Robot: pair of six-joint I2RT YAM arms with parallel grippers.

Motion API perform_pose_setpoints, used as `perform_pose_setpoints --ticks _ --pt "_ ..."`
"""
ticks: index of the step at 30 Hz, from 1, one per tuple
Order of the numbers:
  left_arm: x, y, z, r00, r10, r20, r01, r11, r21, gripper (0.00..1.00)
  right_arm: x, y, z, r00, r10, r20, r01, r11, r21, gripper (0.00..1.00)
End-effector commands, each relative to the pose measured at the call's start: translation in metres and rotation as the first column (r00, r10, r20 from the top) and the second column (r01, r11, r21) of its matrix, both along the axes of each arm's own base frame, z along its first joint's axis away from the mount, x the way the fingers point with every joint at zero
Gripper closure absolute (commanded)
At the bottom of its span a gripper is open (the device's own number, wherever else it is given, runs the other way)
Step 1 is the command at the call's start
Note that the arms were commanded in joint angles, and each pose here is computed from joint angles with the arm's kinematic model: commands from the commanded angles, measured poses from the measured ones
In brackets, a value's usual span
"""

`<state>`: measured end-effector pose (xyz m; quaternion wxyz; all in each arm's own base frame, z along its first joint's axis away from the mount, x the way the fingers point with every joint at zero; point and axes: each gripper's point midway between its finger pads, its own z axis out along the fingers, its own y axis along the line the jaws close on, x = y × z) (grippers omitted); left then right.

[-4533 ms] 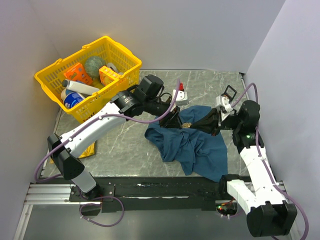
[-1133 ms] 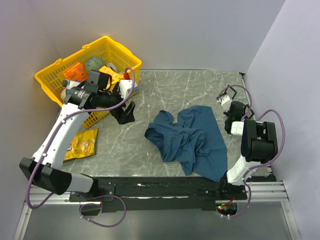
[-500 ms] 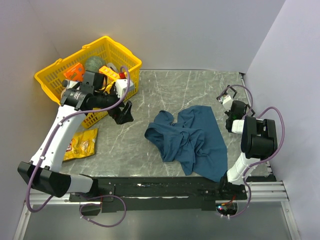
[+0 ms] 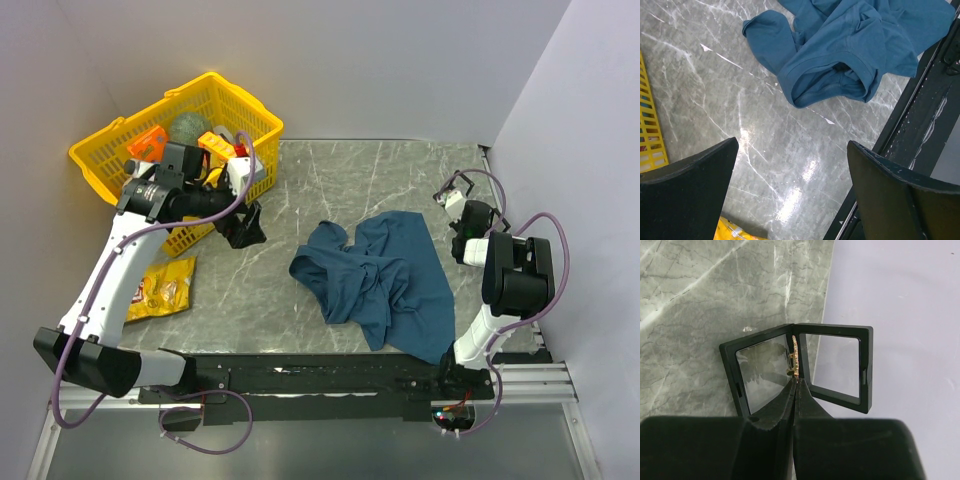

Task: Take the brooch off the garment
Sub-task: Place the brooch in the brooch box.

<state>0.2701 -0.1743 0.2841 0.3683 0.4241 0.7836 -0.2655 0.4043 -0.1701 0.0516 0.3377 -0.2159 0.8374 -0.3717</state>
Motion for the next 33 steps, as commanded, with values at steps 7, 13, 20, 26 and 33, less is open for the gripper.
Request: perform_pose_setpoints --ticks 7,13,20,26,33 --pt "-0.005 -0.003 0.015 0.999 -0.018 0.031 0.02 0.998 -0.055 0.04 0.01 -0.009 0.006 0.999 -0.027 0.041 0.026 1.0 0.007 1.0" --pt "-0.004 -0.002 0.015 0.999 -0.014 0.031 0.016 0.998 -0.057 0.04 0.008 -0.009 0.005 0.999 -0.026 0.036 0.026 1.0 0.017 0.98" --pt "-0.004 -0.003 0.016 0.999 -0.018 0.029 0.02 0.998 -0.062 0.04 0.006 -0.005 0.002 1.0 -0.015 0.018 0.014 0.999 0.037 0.73" --pt "-0.005 -0.003 0.017 0.999 -0.022 0.031 0.024 0.998 -0.065 0.04 0.005 -0.002 0.003 1.0 -0.007 0.012 0.006 0.999 0.054 0.63" --pt "-0.006 -0.002 0.018 0.999 -0.02 0.032 0.022 0.997 -0.069 0.04 0.002 0.005 0.01 1.0 0.011 0.011 -0.012 0.996 0.091 0.57"
